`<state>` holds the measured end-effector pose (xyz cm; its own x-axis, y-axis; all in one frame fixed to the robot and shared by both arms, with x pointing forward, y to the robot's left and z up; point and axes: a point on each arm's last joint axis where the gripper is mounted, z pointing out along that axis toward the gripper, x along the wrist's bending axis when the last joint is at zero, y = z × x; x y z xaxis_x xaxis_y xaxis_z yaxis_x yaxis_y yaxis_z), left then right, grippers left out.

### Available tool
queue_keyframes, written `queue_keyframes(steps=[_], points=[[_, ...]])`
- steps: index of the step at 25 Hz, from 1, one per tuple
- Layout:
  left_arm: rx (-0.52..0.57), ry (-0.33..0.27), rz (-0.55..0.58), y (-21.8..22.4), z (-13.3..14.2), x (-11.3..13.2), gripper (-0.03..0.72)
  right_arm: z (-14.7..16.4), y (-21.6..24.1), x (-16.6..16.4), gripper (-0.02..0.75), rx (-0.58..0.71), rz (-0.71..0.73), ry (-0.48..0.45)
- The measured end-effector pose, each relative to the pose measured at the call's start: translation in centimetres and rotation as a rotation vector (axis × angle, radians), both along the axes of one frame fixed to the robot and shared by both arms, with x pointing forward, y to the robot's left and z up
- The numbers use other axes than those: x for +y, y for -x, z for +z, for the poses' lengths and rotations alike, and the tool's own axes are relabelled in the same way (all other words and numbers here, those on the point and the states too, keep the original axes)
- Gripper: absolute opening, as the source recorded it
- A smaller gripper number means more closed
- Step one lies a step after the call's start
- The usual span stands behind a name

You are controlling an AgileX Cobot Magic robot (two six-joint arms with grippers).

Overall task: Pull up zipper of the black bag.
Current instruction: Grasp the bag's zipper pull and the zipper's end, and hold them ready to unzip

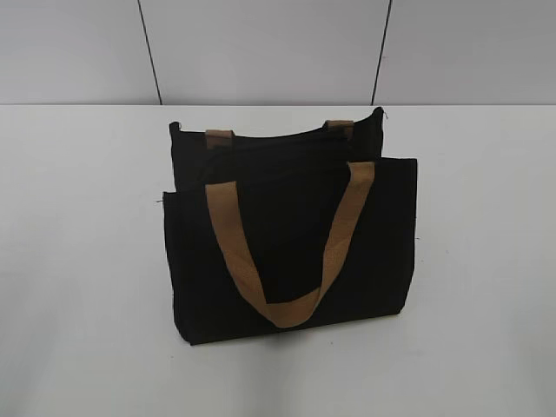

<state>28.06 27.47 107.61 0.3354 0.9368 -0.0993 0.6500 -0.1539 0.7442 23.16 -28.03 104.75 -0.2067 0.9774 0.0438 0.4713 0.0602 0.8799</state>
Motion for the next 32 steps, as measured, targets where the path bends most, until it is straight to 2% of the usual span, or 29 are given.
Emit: queue_keyframes(steps=[4, 7, 11, 15, 20, 23, 28, 32], points=[[0.044, -0.092, -0.072, -4.0, -0.3, -0.3, 0.488, 0.0, 0.0, 0.1, 0.392, 0.0, 0.007, -0.011], [0.049, -0.119, -0.121, -6.9, -0.9, -0.7, 0.463, 0.0, 0.0, 0.1, 0.392, 0.004, 0.008, -0.011], [0.111, -0.138, -0.305, -10.8, -3.1, -1.9, 0.446, 0.0, -1.2, 0.1, 0.392, 0.085, 0.01, -0.008], [0.064, -0.163, -0.474, -13.6, -4.9, -2.9, 0.438, -0.1, -2.5, 0.1, 0.392, 0.173, 0.02, 0.007], [0.043, -0.151, -0.558, -17.0, -8.0, -3.7, 0.437, -0.2, -3.0, 0.1, 0.392, 0.203, 0.032, 0.022], [0.038, -0.167, -0.62, -18.6, -10.3, -4.0, 0.428, -0.2, -3.0, 0.1, 0.392, 0.2, 0.039, 0.032], [-0.035, -0.179, -0.767, -20.4, -13.6, -4.9, 0.417, -0.2, -3.0, 0.1, 0.392, 0.199, 0.043, 0.037], [-0.117, -0.105, -0.811, -21.2, -14.9, -5.7, 0.417, -0.2, -3.0, 0.1, 0.392, 0.196, 0.052, 0.05]])
